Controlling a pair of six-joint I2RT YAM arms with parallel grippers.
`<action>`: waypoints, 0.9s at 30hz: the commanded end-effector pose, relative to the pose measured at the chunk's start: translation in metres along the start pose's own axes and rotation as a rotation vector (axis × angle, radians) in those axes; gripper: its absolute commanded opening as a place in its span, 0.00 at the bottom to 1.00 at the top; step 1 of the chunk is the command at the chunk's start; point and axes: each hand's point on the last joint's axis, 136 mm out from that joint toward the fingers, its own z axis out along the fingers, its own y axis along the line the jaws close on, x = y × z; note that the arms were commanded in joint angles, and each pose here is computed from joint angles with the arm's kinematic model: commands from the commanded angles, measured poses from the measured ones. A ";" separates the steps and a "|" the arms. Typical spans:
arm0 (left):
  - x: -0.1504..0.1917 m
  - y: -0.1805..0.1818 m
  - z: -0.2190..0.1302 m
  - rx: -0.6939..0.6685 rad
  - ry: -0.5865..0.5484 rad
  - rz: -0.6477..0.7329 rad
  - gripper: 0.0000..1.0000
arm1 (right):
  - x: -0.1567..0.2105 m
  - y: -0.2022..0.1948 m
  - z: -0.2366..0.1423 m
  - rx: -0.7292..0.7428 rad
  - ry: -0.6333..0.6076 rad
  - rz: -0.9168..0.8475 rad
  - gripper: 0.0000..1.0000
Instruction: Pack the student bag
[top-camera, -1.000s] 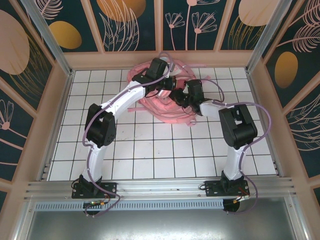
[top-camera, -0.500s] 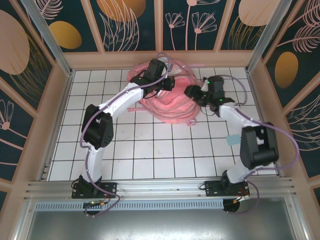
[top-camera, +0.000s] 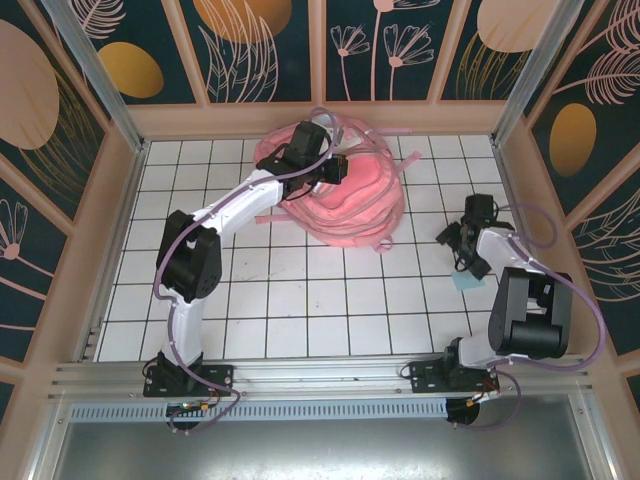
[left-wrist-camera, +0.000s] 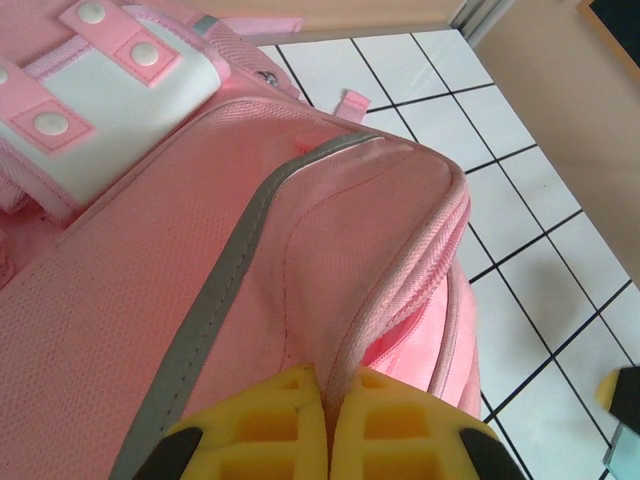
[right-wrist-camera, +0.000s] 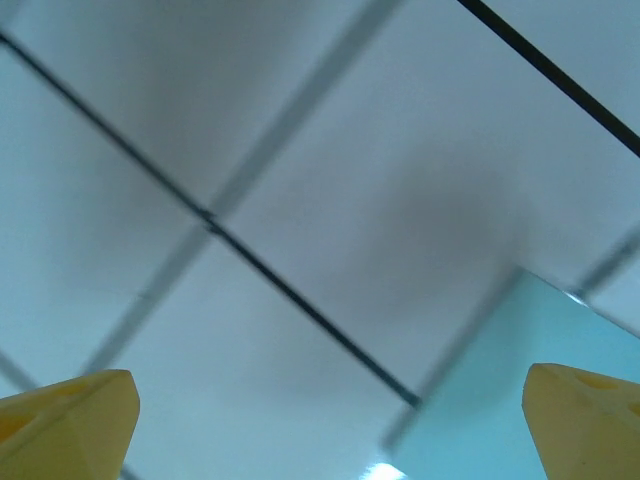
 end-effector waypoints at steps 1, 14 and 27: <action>-0.045 -0.026 -0.035 0.070 -0.147 0.048 0.00 | 0.002 -0.036 -0.007 0.097 -0.046 0.106 0.99; -0.041 -0.026 -0.043 0.082 -0.153 0.049 0.00 | 0.026 -0.005 0.019 -0.080 0.075 0.234 0.99; -0.037 -0.020 -0.044 0.063 -0.155 0.052 0.00 | 0.022 0.045 0.012 -0.010 0.012 -0.019 0.96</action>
